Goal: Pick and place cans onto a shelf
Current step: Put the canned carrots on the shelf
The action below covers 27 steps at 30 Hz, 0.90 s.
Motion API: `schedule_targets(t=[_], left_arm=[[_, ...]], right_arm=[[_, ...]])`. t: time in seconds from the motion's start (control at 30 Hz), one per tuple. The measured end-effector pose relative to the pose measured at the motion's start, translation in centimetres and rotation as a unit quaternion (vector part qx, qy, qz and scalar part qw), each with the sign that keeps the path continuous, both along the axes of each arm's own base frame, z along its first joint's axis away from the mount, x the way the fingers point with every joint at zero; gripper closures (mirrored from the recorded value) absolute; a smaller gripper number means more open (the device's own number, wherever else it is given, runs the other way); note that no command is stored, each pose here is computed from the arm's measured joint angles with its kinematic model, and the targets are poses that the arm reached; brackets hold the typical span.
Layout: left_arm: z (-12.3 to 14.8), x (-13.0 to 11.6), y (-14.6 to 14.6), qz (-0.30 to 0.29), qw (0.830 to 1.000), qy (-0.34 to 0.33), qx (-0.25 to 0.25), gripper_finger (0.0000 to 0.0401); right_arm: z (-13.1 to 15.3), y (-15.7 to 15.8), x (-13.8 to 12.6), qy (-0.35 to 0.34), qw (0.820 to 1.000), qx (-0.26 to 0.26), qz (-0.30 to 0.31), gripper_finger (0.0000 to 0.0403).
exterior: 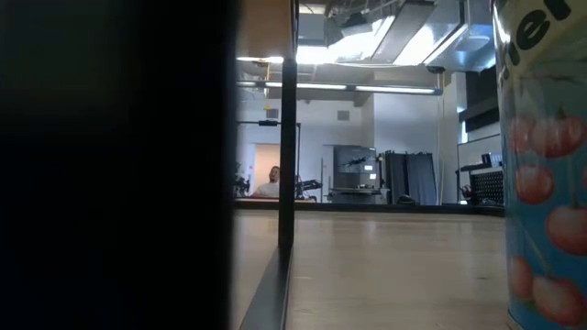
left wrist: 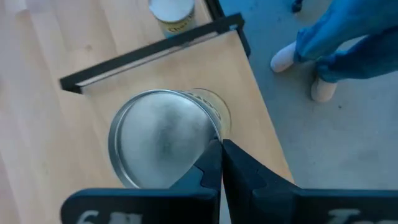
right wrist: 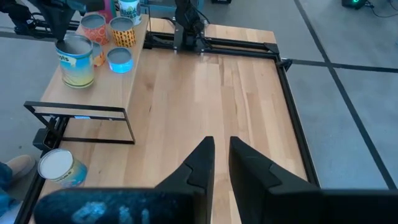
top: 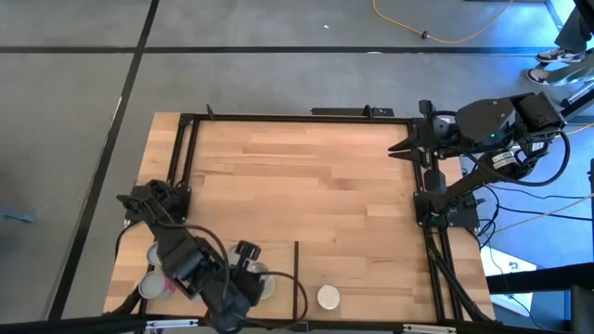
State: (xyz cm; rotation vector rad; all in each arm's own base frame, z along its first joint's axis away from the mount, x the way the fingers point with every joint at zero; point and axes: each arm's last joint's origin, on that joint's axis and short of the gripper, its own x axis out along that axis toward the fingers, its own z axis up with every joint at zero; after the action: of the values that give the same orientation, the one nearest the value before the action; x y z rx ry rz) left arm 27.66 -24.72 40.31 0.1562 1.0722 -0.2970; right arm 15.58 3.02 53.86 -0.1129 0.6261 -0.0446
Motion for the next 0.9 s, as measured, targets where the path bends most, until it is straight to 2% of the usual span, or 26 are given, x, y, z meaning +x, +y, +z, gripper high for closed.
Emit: schedule_targets(t=[0.9], left_arm=[[-1.2,1.6,-0.9,-0.010,0.999,0.013,-0.032,0.0401]], right_arm=[[0.0,0.0,0.0,0.000,1.000,0.000,0.000,0.0353]])
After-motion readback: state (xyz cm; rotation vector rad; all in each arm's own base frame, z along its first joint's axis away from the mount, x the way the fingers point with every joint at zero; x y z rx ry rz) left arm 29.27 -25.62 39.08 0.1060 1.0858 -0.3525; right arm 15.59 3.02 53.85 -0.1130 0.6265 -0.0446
